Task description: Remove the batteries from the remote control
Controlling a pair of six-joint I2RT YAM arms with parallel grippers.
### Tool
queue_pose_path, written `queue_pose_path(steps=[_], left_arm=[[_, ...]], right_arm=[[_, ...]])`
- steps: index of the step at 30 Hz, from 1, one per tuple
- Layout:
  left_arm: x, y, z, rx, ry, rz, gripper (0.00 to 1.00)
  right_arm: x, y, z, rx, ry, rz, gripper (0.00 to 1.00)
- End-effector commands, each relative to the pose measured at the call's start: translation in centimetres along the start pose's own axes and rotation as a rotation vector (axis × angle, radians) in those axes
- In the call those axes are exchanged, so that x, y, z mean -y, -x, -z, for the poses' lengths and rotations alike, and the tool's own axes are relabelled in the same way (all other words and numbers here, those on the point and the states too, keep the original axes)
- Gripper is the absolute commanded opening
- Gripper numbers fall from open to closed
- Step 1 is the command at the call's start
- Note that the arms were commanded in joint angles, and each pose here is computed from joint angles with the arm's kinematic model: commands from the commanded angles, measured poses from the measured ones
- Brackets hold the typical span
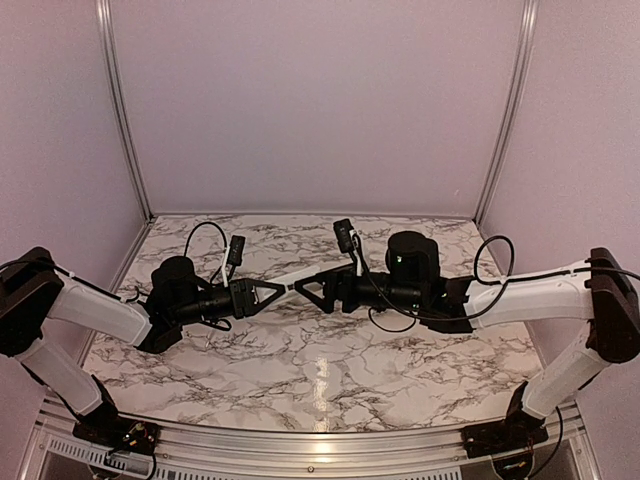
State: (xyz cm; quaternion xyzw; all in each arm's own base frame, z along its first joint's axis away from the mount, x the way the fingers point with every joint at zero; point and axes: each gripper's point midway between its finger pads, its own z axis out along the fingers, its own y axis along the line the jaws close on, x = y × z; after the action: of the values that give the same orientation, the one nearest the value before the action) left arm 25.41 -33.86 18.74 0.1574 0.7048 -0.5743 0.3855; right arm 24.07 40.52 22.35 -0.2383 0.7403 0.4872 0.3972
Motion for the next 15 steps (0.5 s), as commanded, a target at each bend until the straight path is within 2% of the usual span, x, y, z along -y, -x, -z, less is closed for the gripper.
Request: queue_pose_path(steps=[1, 15], left_arm=[[1.4, 1.0, 0.0, 0.022, -0.038, -0.024, 0.00], [1.5, 1.1, 0.2, 0.026, -0.038, -0.023, 0.00]], right_arm=[[0.3, 0.8, -0.8, 0.012, -0.042, 0.026, 0.86], [1.6, 0.3, -1.1, 0.002, -0.116, 0.030, 0.86]])
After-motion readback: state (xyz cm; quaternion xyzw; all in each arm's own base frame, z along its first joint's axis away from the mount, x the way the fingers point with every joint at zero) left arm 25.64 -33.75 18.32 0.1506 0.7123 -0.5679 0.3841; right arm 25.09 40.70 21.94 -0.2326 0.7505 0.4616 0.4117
